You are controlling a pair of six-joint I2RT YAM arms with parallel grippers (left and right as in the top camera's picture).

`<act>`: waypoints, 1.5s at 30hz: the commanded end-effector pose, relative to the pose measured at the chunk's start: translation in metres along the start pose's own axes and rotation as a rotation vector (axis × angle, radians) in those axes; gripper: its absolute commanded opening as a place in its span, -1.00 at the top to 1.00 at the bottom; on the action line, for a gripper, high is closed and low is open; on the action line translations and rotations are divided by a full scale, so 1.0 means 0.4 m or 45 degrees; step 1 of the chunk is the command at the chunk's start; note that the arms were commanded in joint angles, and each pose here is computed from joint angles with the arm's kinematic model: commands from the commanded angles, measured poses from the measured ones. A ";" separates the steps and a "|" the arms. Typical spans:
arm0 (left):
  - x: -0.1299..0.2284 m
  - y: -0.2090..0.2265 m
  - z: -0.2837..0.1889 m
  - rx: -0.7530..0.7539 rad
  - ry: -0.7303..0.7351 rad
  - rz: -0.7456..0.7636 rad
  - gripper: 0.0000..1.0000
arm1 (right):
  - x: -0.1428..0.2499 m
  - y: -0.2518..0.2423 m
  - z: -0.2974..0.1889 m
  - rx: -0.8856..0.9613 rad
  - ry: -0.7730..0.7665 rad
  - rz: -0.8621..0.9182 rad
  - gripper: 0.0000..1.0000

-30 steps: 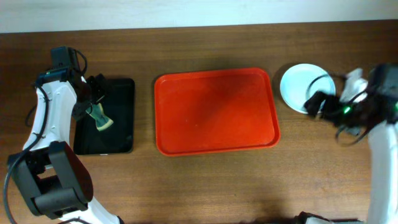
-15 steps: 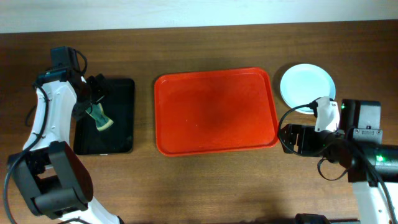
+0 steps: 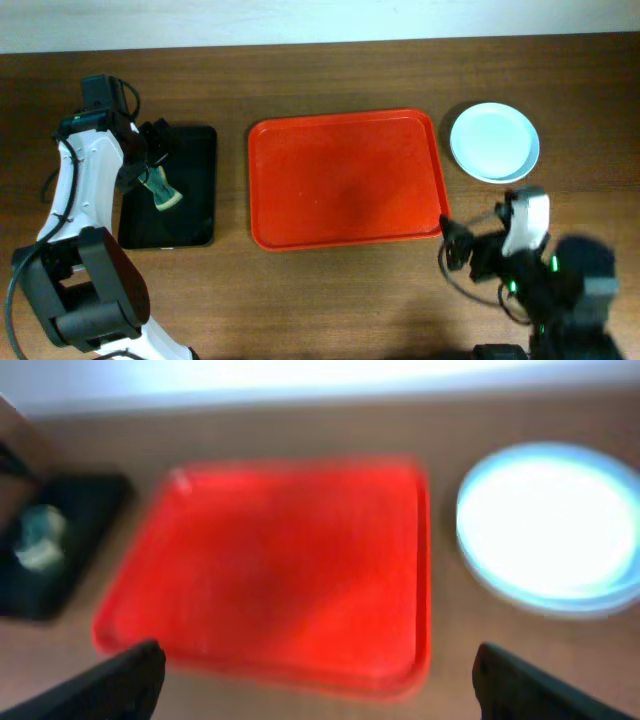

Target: Clean dirty plates on tray and stack at the side

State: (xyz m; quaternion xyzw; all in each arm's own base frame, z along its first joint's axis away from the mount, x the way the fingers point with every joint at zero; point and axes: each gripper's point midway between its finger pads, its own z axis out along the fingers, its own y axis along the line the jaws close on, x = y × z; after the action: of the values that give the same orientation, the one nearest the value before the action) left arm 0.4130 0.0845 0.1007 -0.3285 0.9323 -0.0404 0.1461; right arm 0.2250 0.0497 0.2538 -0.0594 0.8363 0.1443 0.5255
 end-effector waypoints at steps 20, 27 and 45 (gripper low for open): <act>-0.013 -0.005 -0.022 0.018 -0.028 0.009 -0.98 | 0.139 -0.079 0.101 0.129 -0.580 -0.246 -0.98; -0.013 -0.005 -0.022 0.018 -0.028 0.009 -0.99 | 0.189 -0.150 0.114 0.312 -0.465 -0.183 -0.97; -0.013 -0.005 -0.022 0.018 -0.028 0.009 -0.98 | 0.190 -0.166 0.110 0.360 -0.463 -0.173 -0.97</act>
State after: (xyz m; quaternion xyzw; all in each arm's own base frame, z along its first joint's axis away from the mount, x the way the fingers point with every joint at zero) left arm 0.4130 0.0845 0.1007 -0.3285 0.9323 -0.0406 0.1459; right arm 0.2461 0.0059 0.1585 -0.0195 0.7328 0.0035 0.6801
